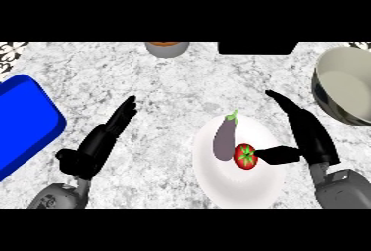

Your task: Pick the tomato from the plate and place it in the bowl

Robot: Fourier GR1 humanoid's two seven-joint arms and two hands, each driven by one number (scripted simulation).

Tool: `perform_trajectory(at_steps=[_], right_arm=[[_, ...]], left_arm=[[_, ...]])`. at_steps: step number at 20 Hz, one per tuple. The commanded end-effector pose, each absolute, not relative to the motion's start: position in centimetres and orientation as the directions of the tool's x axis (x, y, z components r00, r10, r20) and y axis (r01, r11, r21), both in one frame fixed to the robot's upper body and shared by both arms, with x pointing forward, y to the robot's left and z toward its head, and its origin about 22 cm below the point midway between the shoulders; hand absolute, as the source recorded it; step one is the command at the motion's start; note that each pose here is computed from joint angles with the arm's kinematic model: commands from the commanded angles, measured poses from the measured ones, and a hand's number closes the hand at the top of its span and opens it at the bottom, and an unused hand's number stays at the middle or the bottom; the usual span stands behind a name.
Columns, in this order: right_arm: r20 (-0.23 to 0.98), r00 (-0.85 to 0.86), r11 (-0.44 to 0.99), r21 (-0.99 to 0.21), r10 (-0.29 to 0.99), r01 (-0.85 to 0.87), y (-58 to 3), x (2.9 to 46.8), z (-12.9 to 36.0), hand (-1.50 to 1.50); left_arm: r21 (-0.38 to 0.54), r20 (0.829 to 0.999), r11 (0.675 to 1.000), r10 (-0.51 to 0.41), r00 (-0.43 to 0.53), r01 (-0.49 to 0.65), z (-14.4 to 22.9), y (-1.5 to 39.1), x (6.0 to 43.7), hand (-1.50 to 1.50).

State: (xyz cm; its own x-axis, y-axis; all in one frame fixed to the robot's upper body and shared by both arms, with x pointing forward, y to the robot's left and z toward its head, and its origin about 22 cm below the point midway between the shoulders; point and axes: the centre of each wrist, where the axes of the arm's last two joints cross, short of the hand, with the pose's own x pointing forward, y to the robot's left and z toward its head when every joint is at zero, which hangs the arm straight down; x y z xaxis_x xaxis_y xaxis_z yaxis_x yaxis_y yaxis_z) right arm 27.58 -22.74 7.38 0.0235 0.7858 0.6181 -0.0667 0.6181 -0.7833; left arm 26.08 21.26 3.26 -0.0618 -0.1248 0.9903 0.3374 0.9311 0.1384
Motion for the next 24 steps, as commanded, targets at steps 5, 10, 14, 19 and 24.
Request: perform_trajectory(at_steps=[5, 10, 14, 19, 24], right_arm=[[0.299, 0.137, 0.325, -0.789, 0.944, -0.521, -20.9, 29.1, 12.1, -1.50], [0.249, 0.180, 0.306, -0.704, 0.952, -0.641, -16.8, 29.8, 15.3, -1.50], [0.227, 0.224, 0.319, -0.654, 0.948, -0.686, -14.8, 31.3, 15.8, -1.50], [0.193, 0.248, 0.314, -0.647, 0.949, -0.695, -14.3, 30.7, 14.0, -1.50], [0.199, 0.203, 0.284, -0.673, 0.959, -0.683, -13.9, 28.5, 13.3, -1.50]], left_arm=[[0.150, 0.989, 0.925, -0.137, -0.064, 0.349, 3.4, 21.1, 26.5, 0.00], [0.134, 0.991, 0.927, -0.123, -0.053, 0.351, 4.3, 21.1, 27.1, 0.00], [0.165, 0.986, 0.930, -0.153, -0.061, 0.328, 3.0, 22.1, 27.1, 0.00], [0.123, 0.992, 0.930, -0.110, -0.058, 0.345, 2.4, 22.2, 26.4, 0.00], [0.143, 0.990, 0.929, -0.128, -0.065, 0.341, 3.7, 21.2, 27.3, 0.00]])
